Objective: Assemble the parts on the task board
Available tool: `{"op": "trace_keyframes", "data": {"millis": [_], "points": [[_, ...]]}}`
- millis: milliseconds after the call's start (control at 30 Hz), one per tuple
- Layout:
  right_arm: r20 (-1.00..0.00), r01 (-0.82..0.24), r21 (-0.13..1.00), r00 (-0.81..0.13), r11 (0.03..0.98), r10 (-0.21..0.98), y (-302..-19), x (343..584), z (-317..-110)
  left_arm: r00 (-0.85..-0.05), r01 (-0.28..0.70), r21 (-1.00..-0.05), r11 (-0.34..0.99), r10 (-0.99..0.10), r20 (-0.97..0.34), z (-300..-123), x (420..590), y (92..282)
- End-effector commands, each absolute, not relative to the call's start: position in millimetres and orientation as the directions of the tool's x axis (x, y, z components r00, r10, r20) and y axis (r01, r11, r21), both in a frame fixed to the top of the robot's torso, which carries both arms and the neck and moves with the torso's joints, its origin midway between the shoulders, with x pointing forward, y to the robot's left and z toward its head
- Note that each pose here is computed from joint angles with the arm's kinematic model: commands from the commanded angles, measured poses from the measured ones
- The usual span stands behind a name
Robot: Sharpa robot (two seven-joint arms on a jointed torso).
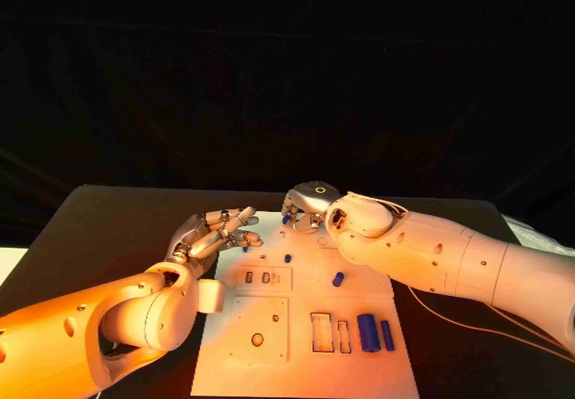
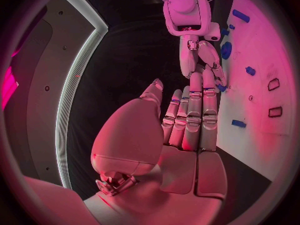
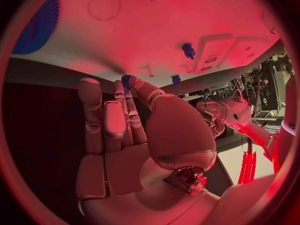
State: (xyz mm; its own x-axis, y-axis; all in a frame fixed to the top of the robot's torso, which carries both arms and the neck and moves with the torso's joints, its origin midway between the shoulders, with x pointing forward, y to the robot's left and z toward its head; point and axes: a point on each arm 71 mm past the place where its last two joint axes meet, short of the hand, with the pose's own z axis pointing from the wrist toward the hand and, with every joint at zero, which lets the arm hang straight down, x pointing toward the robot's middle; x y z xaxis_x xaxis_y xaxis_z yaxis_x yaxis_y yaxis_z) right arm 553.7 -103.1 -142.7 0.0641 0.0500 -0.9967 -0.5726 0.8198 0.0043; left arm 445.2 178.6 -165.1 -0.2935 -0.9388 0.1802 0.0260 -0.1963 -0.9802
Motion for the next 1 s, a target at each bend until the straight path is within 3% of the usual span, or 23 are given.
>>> {"op": "trace_keyframes", "data": {"millis": [33, 333, 600, 867, 1000], "points": [[-0.998, -0.565, -0.006, 0.054, 0.825, 0.029, -103, 554, -148, -0.315, 0.028, -0.977, -0.21, -0.93, 0.19, -163.5, 444.5, 176.1], [-0.992, -0.56, 0.02, 0.092, 0.828, 0.085, -109, 552, -143, -0.316, 0.025, -0.978, -0.209, -0.929, 0.191, -163.8, 444.8, 176.1], [-0.983, -0.534, 0.091, 0.086, 0.84, 0.161, -147, 534, -133, -0.333, 0.017, -0.976, -0.215, -0.922, 0.198, -164.1, 444.7, 177.2], [-0.957, -0.416, 0.271, -0.021, 0.868, 0.289, -195, 521, -128, -0.346, 0.009, -0.976, -0.218, -0.917, 0.201, -164.7, 444.9, 177.3], [-0.952, -0.35, 0.303, -0.072, 0.886, 0.297, -214, 522, -132, -0.347, 0.005, -0.976, -0.217, -0.916, 0.202, -165.1, 445.2, 177.2]]}}
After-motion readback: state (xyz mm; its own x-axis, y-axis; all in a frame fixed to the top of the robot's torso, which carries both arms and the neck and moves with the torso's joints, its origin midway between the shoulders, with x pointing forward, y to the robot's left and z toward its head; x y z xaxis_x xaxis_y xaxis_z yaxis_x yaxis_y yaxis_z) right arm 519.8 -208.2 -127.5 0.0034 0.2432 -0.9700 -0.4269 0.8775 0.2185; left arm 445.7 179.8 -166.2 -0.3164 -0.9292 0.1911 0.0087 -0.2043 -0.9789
